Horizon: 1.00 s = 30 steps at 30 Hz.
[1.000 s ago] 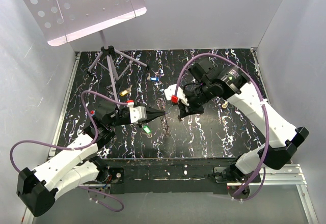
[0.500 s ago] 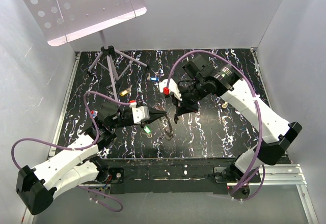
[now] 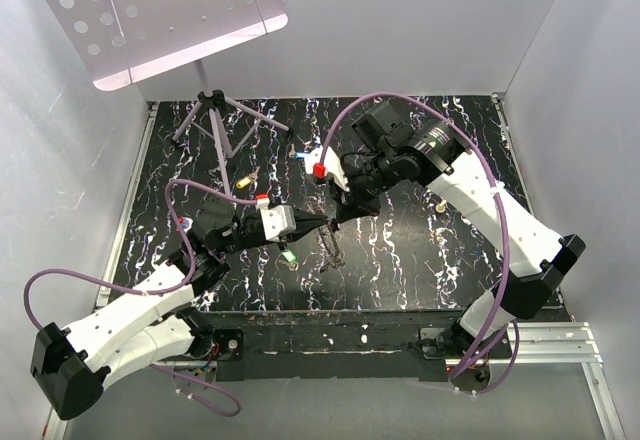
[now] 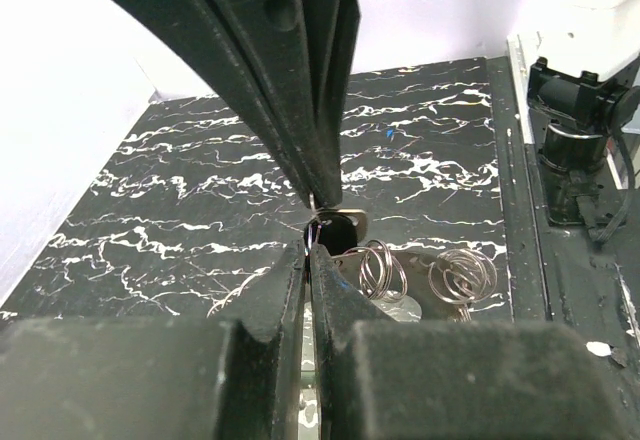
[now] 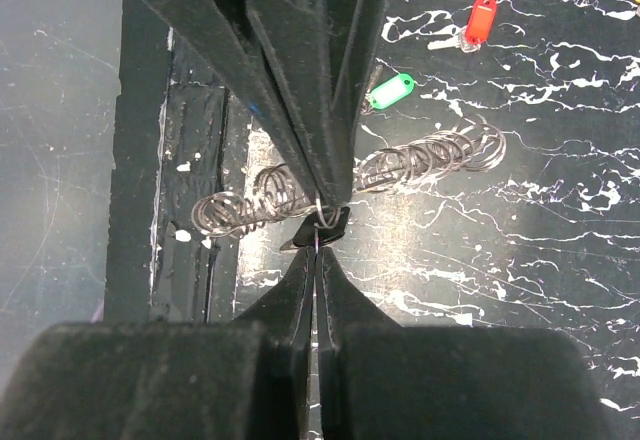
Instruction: Put the keys on the keyring
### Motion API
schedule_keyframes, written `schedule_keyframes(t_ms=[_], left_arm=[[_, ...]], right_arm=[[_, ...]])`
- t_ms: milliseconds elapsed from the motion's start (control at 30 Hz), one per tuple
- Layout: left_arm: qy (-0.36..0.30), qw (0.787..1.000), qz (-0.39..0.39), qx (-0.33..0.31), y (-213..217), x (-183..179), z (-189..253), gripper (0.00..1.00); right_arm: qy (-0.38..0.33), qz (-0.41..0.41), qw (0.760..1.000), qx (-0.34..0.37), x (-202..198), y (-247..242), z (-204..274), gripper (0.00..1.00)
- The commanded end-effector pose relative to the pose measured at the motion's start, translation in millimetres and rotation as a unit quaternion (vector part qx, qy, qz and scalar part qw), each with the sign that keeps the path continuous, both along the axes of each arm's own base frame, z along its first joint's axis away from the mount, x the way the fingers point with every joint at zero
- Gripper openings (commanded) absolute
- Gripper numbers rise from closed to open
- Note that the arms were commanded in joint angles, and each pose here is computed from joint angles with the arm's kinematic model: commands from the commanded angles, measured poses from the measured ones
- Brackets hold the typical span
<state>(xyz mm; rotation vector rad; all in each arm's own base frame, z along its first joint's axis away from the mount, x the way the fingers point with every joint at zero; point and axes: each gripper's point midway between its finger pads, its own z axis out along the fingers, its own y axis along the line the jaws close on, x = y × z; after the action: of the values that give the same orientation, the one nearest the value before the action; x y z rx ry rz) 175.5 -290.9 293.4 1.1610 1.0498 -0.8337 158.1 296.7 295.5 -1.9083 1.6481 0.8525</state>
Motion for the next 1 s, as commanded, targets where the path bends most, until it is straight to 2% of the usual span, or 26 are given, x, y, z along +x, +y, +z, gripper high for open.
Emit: schedule_keyframes(t_ms=[0, 233, 967], left_arm=[[-0.015, 0.999, 0.027, -0.02, 3.1, 7.3, 13.7, 0.0], [-0.013, 0.999, 0.037, -0.021, 4.7, 10.1, 13.8, 0.0], [-0.021, 0.999, 0.01, -0.035, 3.4, -1.1, 18.4, 0.0]], right_arm=[[-0.004, 0.017, 1.0, 0.022, -6.2, 4.7, 13.6, 0.01], [-0.006, 0.026, 0.999, 0.024, -8.9, 6.6, 15.3, 0.01], [-0.012, -0.016, 1.0, 0.007, 8.0, 9.9, 4.2, 0.01]])
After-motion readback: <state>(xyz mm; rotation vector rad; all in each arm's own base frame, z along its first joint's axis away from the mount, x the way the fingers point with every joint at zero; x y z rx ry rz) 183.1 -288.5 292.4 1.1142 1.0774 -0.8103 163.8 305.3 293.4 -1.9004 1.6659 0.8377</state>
